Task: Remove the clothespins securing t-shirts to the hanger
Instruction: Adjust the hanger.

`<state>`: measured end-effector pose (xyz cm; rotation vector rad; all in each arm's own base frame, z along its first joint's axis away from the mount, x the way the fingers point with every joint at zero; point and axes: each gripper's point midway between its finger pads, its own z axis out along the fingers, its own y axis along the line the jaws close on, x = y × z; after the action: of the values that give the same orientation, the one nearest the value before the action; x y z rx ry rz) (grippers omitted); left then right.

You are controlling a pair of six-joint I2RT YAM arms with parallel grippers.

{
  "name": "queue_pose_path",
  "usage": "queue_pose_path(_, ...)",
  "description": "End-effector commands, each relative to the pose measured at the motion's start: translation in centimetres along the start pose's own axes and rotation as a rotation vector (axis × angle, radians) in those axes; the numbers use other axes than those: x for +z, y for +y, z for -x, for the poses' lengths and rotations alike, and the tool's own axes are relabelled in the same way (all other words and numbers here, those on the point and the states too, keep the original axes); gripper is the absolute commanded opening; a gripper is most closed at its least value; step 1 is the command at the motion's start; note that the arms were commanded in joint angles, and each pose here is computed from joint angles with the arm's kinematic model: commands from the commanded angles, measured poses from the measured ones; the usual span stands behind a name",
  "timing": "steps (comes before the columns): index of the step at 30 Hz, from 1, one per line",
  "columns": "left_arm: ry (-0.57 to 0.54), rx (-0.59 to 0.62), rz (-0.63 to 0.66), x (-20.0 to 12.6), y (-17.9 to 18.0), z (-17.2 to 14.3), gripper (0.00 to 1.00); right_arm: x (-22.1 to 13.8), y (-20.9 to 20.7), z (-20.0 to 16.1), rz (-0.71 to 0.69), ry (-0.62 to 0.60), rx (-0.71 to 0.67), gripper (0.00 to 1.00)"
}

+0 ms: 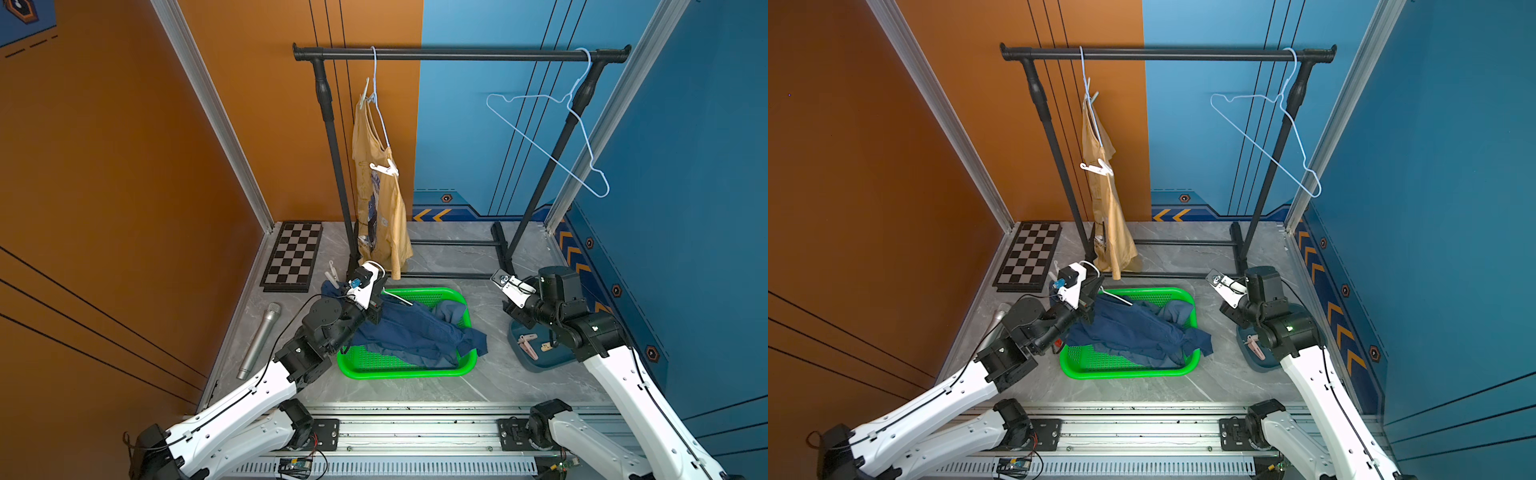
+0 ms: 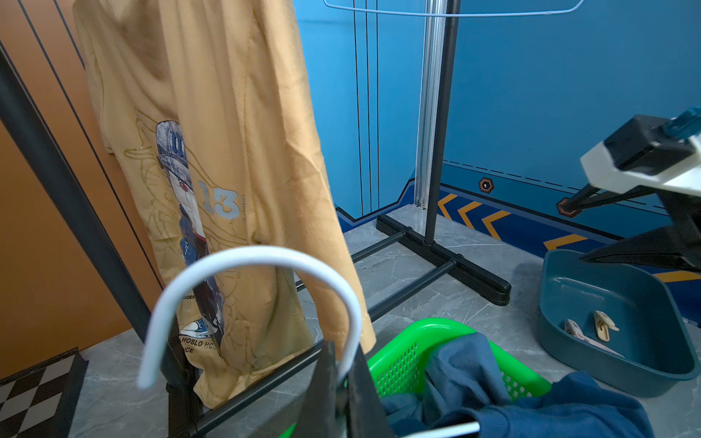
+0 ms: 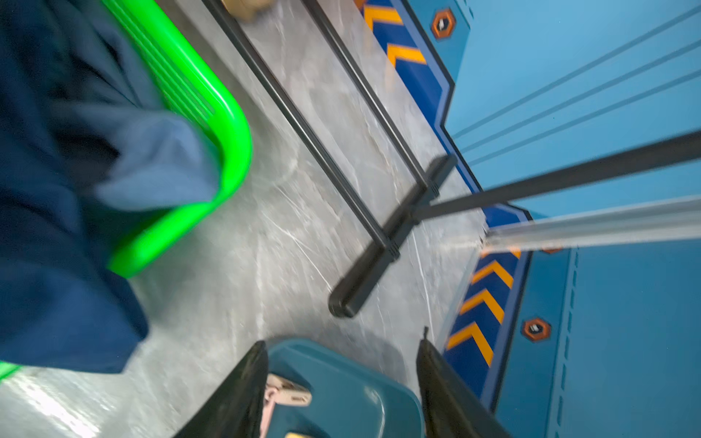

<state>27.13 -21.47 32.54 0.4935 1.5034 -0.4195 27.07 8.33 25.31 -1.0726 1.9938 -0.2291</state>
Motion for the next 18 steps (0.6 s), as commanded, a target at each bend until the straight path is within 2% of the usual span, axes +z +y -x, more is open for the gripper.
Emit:
queue_pose_path(1, -0.034, -0.021, 0.016, 0.0, 0.3, 2.2, 0.0, -1.0, 2.8, 4.2, 0.134, -0.17, 0.067, 0.64)
queue_pose_path(9, -0.025, -0.021, 0.0, 1.0, -0.6, 3.3, 0.0, -1.6, 6.8, 13.8, 0.349, -0.548, 0.232, 0.65)
queue_pose_path(14, -0.024, -0.022, -0.007, 1.4, -1.2, 4.0, 0.0, -1.7, 7.4, 17.8, 0.472, -0.699, 0.329, 0.65)
queue_pose_path(18, -0.024, -0.023, -0.005, 1.5, -1.5, 4.5, 0.0, -1.5, 8.4, 20.2, 0.537, -0.777, 0.345, 0.64)
